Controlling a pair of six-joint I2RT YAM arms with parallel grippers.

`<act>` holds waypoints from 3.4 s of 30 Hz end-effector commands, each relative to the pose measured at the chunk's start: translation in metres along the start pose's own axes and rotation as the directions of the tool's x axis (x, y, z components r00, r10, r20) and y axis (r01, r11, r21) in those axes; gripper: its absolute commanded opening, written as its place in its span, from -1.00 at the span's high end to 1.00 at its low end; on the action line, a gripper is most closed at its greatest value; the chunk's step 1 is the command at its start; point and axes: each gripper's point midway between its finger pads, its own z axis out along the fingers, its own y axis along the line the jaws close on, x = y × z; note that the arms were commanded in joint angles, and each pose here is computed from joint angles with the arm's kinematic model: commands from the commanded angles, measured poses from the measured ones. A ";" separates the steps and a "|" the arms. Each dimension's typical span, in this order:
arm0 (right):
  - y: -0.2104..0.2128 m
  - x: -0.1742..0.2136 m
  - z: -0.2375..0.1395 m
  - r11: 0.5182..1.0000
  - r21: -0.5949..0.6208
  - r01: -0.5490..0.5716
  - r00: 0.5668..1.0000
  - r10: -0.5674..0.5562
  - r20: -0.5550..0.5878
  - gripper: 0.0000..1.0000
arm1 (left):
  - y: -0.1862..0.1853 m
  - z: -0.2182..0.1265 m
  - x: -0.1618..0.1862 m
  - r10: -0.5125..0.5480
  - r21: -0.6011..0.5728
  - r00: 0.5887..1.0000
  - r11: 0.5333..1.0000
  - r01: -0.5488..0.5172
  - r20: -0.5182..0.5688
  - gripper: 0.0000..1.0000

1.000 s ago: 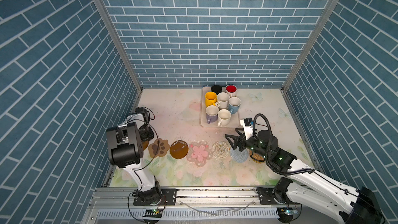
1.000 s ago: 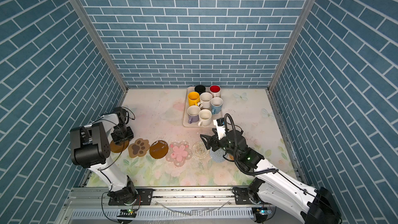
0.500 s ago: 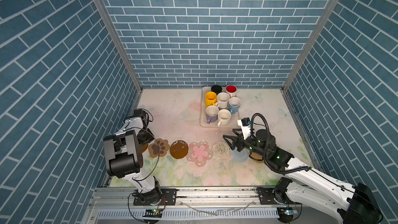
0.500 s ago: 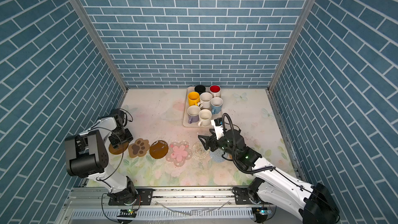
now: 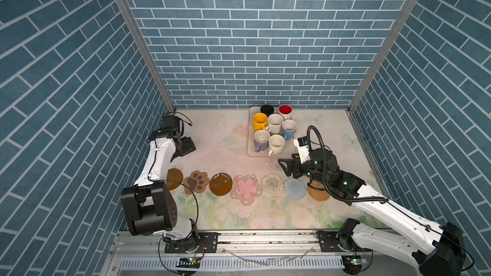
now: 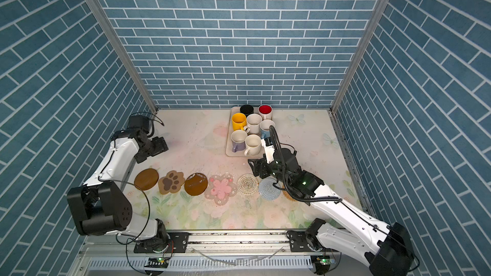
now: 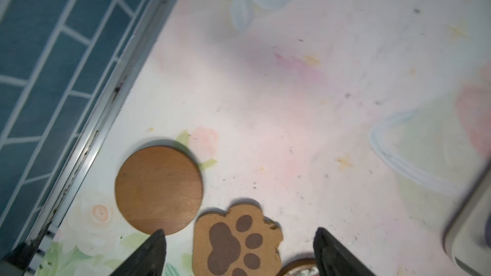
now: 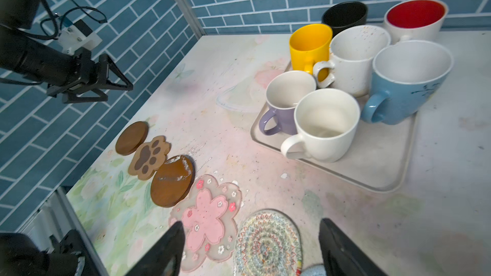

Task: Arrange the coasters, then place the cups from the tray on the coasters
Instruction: 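Raise left gripper off the coaster while right gripper moves over the mug tray, then lower right gripper onto the lavender mug at the tray's near edge and grasp it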

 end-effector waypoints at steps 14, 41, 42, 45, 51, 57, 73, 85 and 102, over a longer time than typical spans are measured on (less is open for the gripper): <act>-0.047 0.011 0.067 0.884 0.445 -0.143 0.974 0.206 -0.097 -0.54 | -0.091 -0.081 0.061 0.264 0.213 0.955 0.933 -0.288 0.138 -0.93; -0.060 0.031 0.153 0.706 0.644 -0.294 0.933 0.360 0.032 -0.39 | -0.094 -0.113 0.113 0.311 0.445 0.905 0.793 -0.416 0.291 -0.90; -0.060 0.032 0.154 0.705 0.645 -0.297 0.931 0.362 0.033 -0.37 | -0.094 -0.113 0.114 0.311 0.446 0.905 0.792 -0.416 0.292 -0.90; -0.063 0.035 0.154 0.697 0.651 -0.301 0.929 0.369 0.035 -0.31 | -0.095 -0.112 0.116 0.315 0.451 0.905 0.789 -0.417 0.285 -0.90; -0.073 0.045 0.152 0.685 0.666 -0.294 0.926 0.377 0.021 -0.01 | -0.096 -0.111 0.119 0.326 0.454 0.902 0.783 -0.426 0.283 -0.90; -0.084 0.058 0.137 0.674 0.690 -0.264 0.930 0.367 -0.004 0.14 | -0.095 -0.111 0.118 0.328 0.449 0.900 0.784 -0.429 0.287 -0.89; -0.071 0.036 0.120 0.770 0.619 -0.153 0.952 0.284 -0.118 -0.36 | -0.092 -0.108 0.115 0.328 0.431 0.902 0.797 -0.424 0.281 -0.89; -0.013 -0.003 0.110 0.814 0.561 -0.148 0.970 0.232 -0.080 -0.45 | -0.085 -0.108 0.109 0.301 0.414 0.910 0.818 -0.400 0.285 -0.89; 0.013 0.019 0.197 0.803 0.542 -0.248 0.917 0.375 -0.136 -0.47 | -0.082 -0.112 0.108 0.286 0.411 0.911 0.823 -0.393 0.297 -0.89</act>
